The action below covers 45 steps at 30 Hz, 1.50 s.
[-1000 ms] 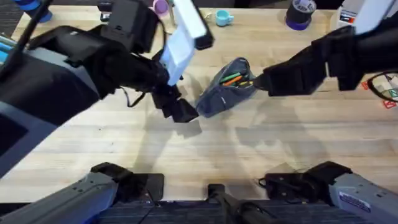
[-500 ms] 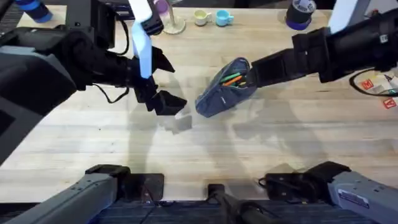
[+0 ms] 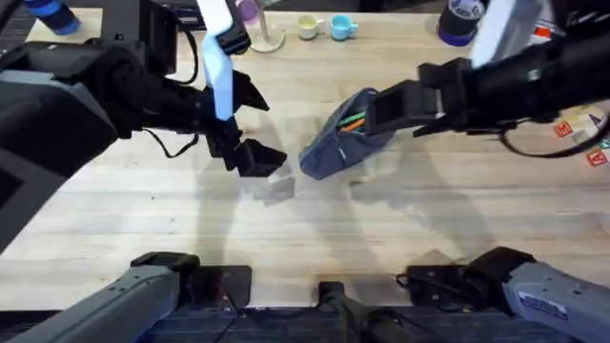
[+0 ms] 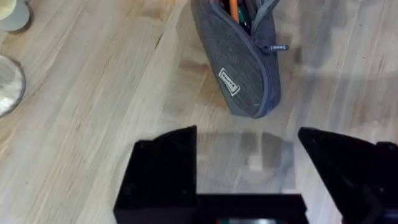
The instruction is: Unzip the bag, pick up the pens from the table one at a time and place them inside, then zip the bag closed.
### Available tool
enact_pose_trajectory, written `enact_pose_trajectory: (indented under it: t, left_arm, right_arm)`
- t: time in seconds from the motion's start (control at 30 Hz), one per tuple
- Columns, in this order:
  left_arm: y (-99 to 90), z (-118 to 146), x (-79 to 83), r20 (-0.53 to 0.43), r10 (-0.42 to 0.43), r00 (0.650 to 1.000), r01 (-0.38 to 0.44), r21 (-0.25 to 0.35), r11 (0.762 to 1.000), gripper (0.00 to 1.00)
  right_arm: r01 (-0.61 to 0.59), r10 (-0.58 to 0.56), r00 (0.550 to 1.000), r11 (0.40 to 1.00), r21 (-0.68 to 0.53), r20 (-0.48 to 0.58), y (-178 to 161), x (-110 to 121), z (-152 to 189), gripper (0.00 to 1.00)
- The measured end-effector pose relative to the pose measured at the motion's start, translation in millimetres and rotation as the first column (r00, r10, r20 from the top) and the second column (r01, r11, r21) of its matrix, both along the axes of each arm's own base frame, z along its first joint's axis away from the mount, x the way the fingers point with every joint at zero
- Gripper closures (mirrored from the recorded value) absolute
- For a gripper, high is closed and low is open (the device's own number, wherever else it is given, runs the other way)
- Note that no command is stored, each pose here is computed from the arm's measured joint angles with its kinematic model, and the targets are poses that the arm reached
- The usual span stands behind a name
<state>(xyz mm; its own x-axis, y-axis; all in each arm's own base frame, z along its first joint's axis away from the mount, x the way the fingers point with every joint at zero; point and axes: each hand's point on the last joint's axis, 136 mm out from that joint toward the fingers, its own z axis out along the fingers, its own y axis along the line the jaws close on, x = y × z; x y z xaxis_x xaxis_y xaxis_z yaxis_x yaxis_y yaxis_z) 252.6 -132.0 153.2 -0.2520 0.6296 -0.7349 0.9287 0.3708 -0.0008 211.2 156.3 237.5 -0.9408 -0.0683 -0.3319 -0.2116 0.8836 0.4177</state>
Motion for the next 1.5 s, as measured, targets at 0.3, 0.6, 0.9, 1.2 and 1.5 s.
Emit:
enact_pose_trajectory:
  t: [0.3, 0.6, 0.9, 1.2, 1.5]
  left_arm:
    - [-0.5, 0.4, -0.2, 0.0, -0.002, 1.0, 0.002, -0.003, 1.0, 0.008]
    - [-1.3, 1.1, -0.6, 0.0, -0.005, 1.0, 0.005, -0.01, 1.0, 0.008]
    - [-1.4, 1.2, -0.6, 0.0, -0.005, 1.0, 0.005, -0.01, 1.0, 0.008]
    - [-1.4, 1.1, -0.6, 0.0, -0.005, 1.0, 0.005, -0.01, 1.0, 0.008]
    - [-1.4, 1.1, -0.6, 0.0, -0.005, 1.0, 0.005, -0.01, 1.0, 0.008]
  right_arm:
    - [0.079, -0.069, 0.99, 0.994, -0.075, 0.124, 10.0, -2.1, -16.2, 0.006]
    - [0.1, -0.086, 0.987, 0.99, -0.103, 0.135, 23.7, -8.5, -43.6, 0.005]
    - [0.165, -0.15, 0.98, 0.979, -0.117, 0.128, 21.1, -2.5, -50.1, 0.006]
    - [0.172, -0.157, 0.981, 0.975, -0.143, 0.112, 25.1, 3.7, -60.3, 0.005]
    - [0.162, -0.146, 0.984, 0.972, -0.173, 0.099, 43.5, 24.4, -84.3, 0.006]
